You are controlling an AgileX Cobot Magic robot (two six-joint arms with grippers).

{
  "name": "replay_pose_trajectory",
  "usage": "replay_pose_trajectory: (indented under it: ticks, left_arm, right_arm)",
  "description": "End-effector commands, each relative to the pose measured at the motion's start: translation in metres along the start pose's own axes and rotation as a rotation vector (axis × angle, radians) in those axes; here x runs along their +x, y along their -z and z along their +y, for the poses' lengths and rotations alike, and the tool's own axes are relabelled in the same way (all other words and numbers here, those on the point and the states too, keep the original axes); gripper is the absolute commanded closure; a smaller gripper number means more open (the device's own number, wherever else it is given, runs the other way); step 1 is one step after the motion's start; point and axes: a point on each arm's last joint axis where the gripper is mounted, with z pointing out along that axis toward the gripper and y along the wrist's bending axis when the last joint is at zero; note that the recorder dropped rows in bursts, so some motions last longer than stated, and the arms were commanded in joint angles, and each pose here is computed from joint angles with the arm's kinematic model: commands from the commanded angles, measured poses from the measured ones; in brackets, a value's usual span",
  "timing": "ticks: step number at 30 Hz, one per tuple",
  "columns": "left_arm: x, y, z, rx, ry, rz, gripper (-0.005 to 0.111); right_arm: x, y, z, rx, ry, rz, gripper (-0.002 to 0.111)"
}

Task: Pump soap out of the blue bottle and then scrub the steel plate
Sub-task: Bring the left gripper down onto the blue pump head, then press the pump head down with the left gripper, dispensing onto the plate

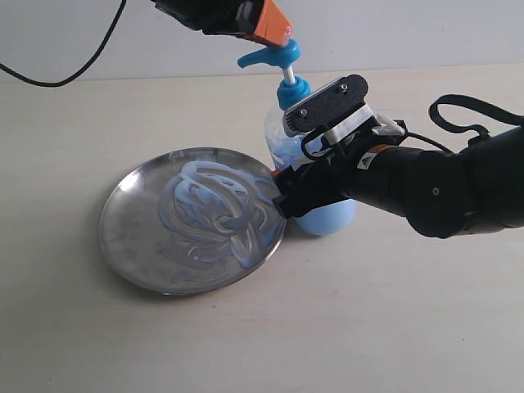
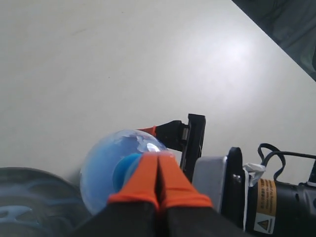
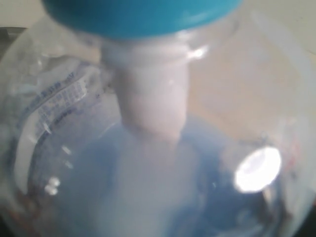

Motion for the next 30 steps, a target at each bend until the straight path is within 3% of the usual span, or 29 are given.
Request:
replay_pose_trajectory:
  ticks: [1,30]
  left_arm:
    - [0.013,-0.013,0.006,0.002,-0.005,0.11,0.107]
    - [0.023,-0.026,0.012,0.021,0.02,0.198,0.107]
  right_arm:
    - [-0.017,0.003,-0.005,0.05,0.011,-0.121,0.108]
    - [-0.018,0.003,-0.004,0.034,0.034,-0.131,0.108]
